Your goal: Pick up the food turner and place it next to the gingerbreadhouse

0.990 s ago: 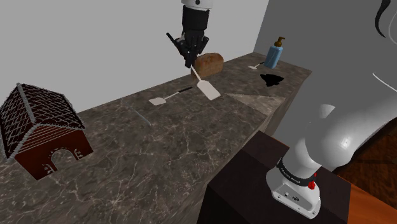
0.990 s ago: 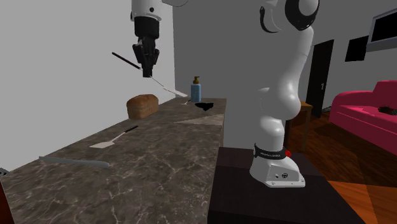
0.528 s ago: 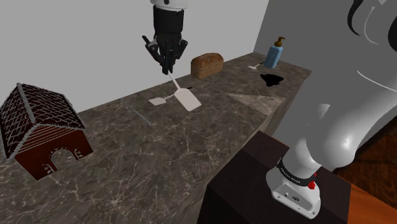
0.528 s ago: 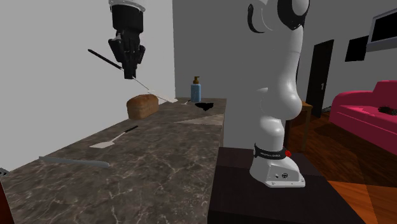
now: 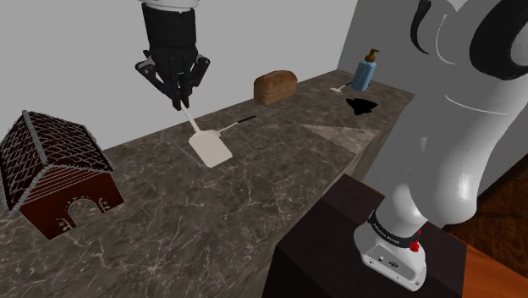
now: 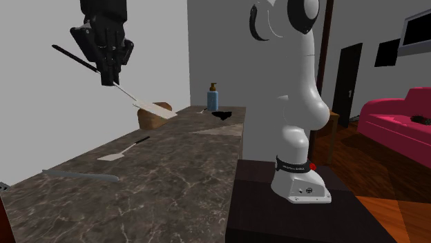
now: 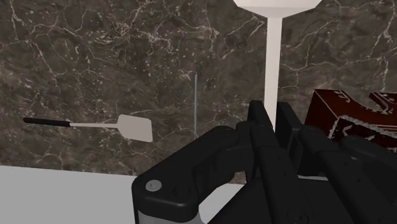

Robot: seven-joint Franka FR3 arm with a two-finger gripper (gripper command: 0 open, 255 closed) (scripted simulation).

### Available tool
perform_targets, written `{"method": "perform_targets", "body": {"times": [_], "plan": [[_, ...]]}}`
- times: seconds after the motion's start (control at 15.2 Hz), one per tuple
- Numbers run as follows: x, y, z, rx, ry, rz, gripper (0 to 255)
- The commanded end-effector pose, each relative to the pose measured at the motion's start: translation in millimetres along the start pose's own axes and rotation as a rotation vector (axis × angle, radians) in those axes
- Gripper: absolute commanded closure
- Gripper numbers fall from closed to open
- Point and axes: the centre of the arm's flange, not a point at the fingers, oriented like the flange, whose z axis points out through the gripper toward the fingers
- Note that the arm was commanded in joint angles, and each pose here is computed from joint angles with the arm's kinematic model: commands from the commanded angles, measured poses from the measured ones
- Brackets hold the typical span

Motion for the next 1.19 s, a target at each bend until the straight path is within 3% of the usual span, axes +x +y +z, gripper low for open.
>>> {"method": "perform_targets", "body": {"times": [0.0, 0.26, 1.12], "plan": [[2, -28, 2, 0.0, -0.001, 0.002, 255], [3, -85, 2, 0.0, -0.001, 0.002, 255], [-1, -85, 71, 0.0, -0.001, 0.002, 255]]}}
